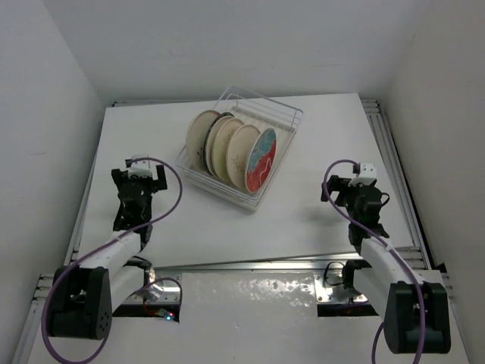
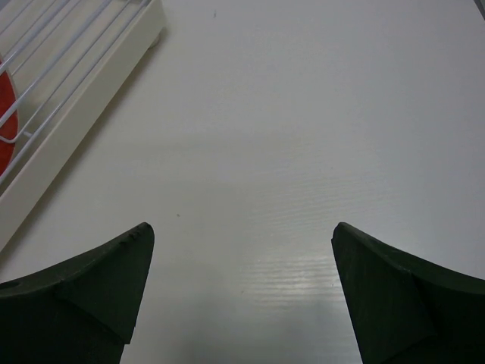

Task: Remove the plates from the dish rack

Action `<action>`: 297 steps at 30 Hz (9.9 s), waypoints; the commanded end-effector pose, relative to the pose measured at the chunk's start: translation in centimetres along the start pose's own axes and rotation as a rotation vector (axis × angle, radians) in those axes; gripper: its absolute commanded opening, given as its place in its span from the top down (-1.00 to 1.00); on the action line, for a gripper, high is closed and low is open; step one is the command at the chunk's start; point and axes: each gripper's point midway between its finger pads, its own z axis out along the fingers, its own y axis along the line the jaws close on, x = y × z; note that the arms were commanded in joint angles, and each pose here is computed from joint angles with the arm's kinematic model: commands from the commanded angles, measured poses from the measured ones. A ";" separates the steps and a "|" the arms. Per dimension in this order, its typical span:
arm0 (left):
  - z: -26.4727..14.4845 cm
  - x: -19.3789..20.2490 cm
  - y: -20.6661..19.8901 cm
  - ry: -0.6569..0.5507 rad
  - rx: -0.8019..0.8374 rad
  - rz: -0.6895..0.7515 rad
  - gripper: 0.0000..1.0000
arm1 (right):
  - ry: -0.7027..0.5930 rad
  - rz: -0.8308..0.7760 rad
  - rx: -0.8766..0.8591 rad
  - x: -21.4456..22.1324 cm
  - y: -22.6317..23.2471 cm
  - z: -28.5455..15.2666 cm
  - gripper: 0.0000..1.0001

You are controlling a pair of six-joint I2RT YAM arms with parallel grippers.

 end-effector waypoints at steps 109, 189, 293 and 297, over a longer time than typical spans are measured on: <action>33.4 -0.5 6.5 0.322 0.313 -0.977 0.90 | 0.037 0.143 -0.361 -17.1 11.2 -0.2 -0.29; 8.0 -12.9 -25.3 0.458 0.684 0.462 0.69 | 0.197 -0.035 -0.328 -6.9 8.6 -2.3 -0.41; 6.6 -39.6 -9.6 -0.139 0.144 0.147 1.00 | 0.069 -0.046 -0.480 -10.4 11.3 -2.4 -0.38; 7.6 -36.1 -3.2 0.002 0.092 0.058 1.00 | 0.007 -0.023 -0.549 -12.0 12.7 -2.1 -0.39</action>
